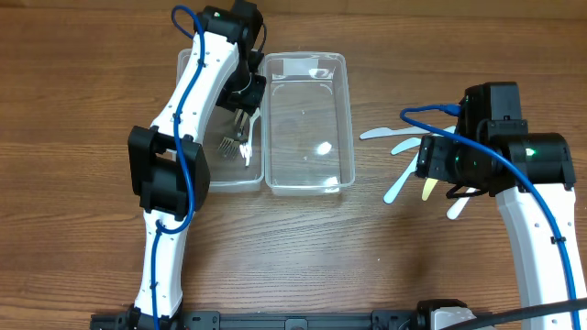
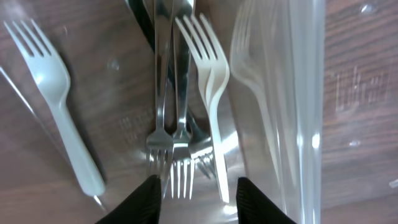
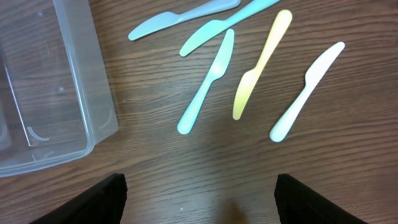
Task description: Pack container
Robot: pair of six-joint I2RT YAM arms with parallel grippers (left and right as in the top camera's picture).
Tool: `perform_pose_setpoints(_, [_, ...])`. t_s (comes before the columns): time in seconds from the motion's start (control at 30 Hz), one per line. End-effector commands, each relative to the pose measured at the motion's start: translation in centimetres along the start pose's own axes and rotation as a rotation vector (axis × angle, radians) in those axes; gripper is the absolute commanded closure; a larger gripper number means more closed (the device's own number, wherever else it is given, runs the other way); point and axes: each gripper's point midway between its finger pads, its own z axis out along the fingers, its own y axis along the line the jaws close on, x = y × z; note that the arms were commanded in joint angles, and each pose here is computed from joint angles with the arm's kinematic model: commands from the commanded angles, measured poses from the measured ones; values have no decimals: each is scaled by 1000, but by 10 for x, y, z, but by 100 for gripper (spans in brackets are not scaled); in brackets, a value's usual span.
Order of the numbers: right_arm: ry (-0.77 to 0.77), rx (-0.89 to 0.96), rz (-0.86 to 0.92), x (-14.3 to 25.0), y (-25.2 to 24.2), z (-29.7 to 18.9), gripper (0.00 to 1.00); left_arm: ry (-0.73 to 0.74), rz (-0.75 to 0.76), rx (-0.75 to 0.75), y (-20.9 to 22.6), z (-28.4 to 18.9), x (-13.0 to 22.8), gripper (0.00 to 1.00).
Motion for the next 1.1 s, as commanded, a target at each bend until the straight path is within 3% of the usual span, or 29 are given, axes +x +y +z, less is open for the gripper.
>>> perform_pose_setpoints(0.0, [-31,-3,8,-7,0,-8,21,-43,-7,-37,8,-30,5,56])
perform_pose_setpoints(0.17, [-32,-3,8,-7,0,-8,18,-231,-12,-148,28,-109,14,44])
perform_pose_setpoints(0.23, [-32,-4,8,-7,0,-8,10,-337,-17,-157,33,-155,26,37])
perform_pose_setpoints(0.27, [-34,-9,8,-7,1,-8,4,-371,-14,-156,34,-169,31,29])
perform_pose_setpoints(0.33, [-54,-49,8,-13,8,-8,0,-472,-22,-152,37,-211,51,0])
perform_pose_setpoints(0.53, [-238,-72,27,-57,13,-23,0,-678,-57,-154,49,-290,106,0])
perform_pose_setpoints(0.63, [-329,120,257,-70,-35,-56,0,-700,-77,-159,55,-302,126,0])
perform_pose_setpoints(0.83, [-380,162,571,-49,-103,-116,0,-667,-108,-166,63,-302,148,0])
perform_pose_setpoints(1.07, [-273,160,748,-17,-136,-106,0,-596,-141,-175,74,-287,155,0])
